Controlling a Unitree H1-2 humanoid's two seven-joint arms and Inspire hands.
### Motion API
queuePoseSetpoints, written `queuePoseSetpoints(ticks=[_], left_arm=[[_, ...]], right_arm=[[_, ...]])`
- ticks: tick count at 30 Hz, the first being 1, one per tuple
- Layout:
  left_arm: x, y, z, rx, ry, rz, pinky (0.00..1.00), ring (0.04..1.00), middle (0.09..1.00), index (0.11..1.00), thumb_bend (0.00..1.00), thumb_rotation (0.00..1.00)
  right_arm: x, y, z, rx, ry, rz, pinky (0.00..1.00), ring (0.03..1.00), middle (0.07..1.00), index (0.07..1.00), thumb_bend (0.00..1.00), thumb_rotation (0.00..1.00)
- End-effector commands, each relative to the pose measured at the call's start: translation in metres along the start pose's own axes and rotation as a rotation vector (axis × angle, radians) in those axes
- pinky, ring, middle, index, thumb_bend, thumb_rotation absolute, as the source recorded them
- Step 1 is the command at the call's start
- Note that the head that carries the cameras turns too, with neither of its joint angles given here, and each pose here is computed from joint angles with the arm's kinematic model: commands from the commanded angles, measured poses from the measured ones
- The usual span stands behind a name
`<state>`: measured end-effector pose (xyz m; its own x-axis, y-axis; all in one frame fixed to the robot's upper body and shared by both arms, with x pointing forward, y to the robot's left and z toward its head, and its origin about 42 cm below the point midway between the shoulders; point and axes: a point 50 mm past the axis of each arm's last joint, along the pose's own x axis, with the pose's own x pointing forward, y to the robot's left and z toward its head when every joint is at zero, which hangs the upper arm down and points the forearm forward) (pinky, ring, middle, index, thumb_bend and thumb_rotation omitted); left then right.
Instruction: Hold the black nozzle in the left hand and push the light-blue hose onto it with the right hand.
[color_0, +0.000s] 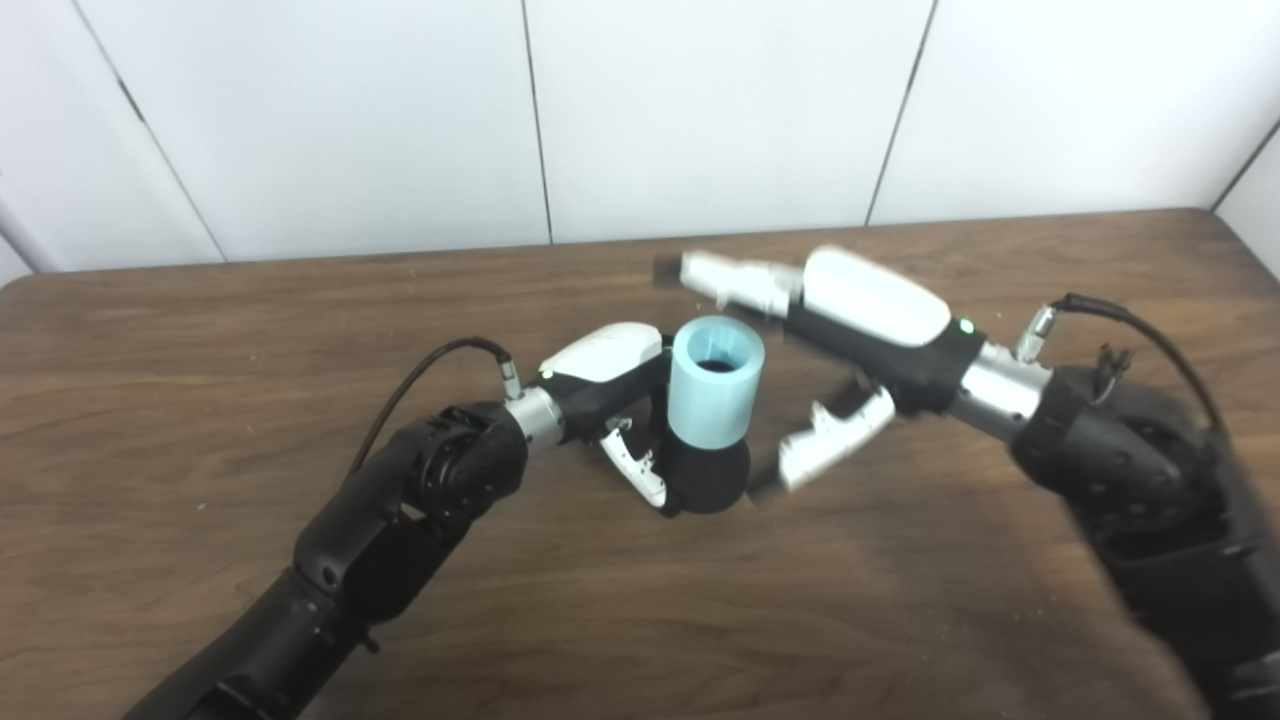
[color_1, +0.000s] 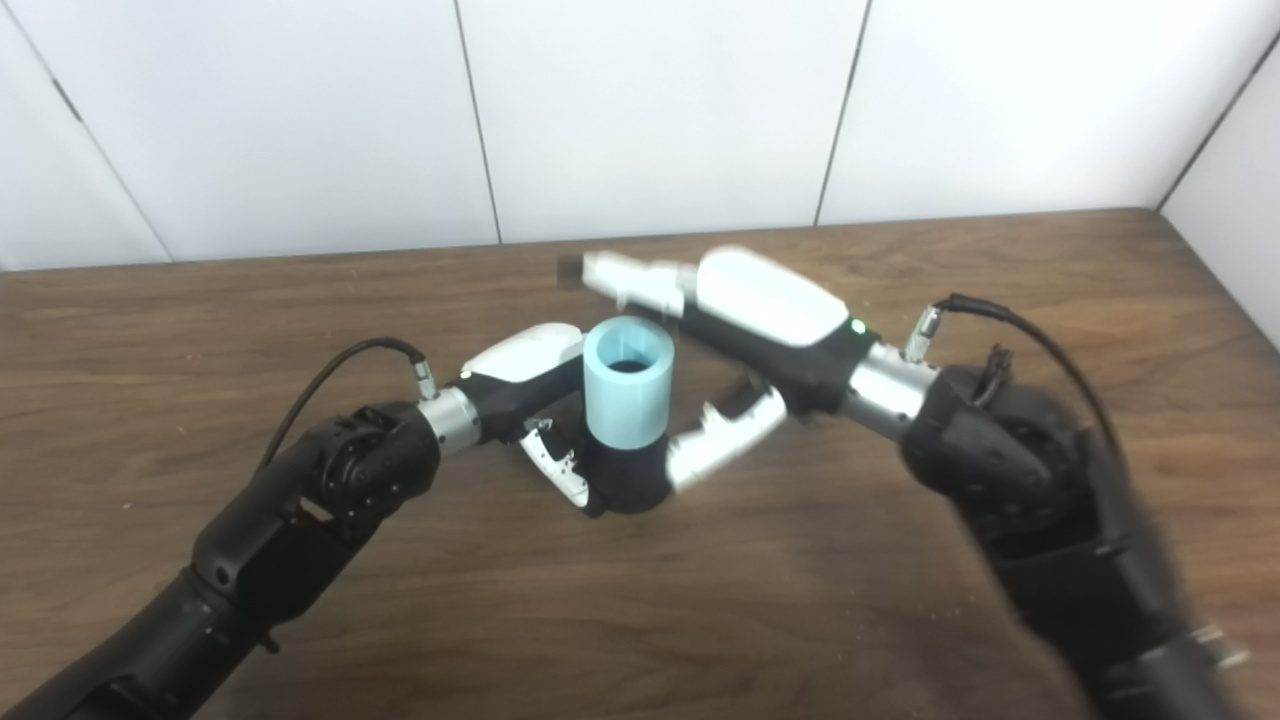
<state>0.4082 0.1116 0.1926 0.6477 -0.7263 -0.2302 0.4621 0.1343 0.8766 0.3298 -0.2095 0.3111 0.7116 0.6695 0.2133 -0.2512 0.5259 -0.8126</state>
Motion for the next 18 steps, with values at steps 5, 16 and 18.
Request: queuePoseSetpoints(ticks=[5, 16, 18], left_arm=[[-0.011, -0.035, -0.027, -0.003, 0.121, -0.163, 1.00, 0.597, 0.505, 0.471, 0.52, 0.00], [-0.012, -0.035, -0.027, -0.002, 0.120, -0.162, 1.00, 0.600, 0.503, 0.472, 0.52, 0.00], [-0.012, -0.035, -0.027, -0.004, 0.122, -0.160, 1.00, 0.600, 0.502, 0.473, 0.52, 0.00]], right_arm=[[0.014, -0.048, 0.010, 0.123, 0.010, -0.189, 0.60, 0.770, 0.879, 0.898, 0.71, 0.41], [0.009, -0.054, 0.001, 0.253, 0.103, -0.260, 0.59, 0.757, 0.881, 0.942, 0.68, 0.44], [0.005, -0.051, -0.010, 0.312, 0.148, -0.299, 0.57, 0.742, 0.870, 0.926, 0.61, 0.36]])
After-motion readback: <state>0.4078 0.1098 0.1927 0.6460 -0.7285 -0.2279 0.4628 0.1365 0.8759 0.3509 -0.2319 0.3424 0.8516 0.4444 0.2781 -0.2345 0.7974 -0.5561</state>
